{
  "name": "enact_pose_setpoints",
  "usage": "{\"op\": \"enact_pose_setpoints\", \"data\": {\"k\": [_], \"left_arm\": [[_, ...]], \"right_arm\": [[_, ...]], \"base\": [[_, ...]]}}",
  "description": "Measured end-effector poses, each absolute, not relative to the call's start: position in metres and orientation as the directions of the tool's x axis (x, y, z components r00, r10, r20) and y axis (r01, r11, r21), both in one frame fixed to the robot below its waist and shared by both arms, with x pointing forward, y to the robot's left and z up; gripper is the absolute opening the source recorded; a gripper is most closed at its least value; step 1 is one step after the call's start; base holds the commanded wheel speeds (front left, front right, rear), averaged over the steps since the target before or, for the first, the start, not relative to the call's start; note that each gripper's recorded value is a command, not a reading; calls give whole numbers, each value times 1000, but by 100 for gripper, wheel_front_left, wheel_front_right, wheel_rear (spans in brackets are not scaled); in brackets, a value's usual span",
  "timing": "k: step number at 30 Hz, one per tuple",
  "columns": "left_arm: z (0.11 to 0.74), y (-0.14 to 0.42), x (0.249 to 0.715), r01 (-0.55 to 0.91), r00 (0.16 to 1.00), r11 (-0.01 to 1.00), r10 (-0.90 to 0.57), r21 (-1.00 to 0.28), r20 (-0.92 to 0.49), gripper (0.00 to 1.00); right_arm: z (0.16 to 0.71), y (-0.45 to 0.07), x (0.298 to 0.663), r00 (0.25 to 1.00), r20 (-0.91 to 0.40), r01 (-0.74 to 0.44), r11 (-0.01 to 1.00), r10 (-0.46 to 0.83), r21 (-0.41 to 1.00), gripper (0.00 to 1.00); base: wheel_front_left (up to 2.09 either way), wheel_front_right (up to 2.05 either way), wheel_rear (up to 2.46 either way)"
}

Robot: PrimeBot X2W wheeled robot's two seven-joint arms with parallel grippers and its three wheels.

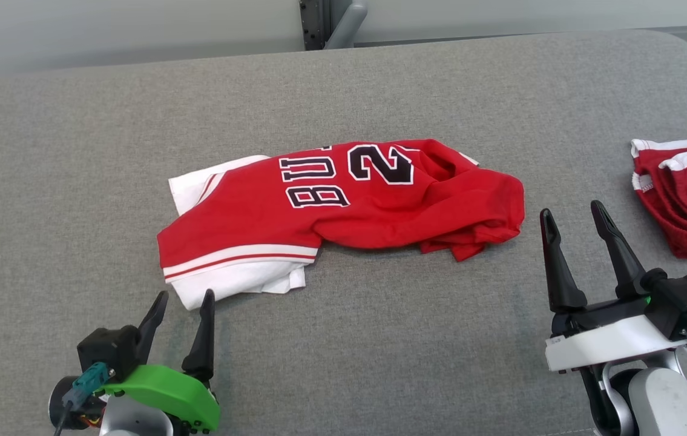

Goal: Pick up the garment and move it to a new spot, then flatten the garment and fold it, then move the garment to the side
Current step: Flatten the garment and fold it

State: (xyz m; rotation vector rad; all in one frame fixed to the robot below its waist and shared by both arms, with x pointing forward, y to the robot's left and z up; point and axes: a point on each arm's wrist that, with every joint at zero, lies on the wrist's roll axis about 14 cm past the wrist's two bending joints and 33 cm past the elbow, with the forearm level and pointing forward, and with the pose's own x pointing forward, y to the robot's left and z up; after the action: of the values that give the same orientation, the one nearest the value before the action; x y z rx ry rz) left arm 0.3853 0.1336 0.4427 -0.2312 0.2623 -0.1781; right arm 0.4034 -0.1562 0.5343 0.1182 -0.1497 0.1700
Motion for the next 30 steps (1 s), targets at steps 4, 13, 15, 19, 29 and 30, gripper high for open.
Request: {"op": "enact_pose_setpoints", "data": {"k": [4,13,15,19,29,30], "left_arm": [[418,141,384,103,933,961,-182,-256,-310,100],[406,133,391,99,917,925,-228,-367,-327,33],[411,133,397,112,925,922,-233,-371,-299,0],[420,134,402,137,935,922,-241,-363,-259,0],[462,132,413,210,956,923,-263,-321,-131,0],[472,131,414,224,958,924,-267,-310,-105,0]], "right_arm": [[529,-159,405,978,144,-168,980,152,110,100],[524,-164,408,982,134,-152,982,137,109,100],[525,-164,409,981,137,-153,982,137,109,100],[526,-163,410,980,141,-155,982,139,109,100],[530,-166,410,979,155,-148,983,130,111,100],[531,-166,410,979,158,-146,983,128,110,100]], "base": [[0,0,0],[0,0,0],[0,0,0],[0,0,0],[0,0,0],[0,0,0]]}}
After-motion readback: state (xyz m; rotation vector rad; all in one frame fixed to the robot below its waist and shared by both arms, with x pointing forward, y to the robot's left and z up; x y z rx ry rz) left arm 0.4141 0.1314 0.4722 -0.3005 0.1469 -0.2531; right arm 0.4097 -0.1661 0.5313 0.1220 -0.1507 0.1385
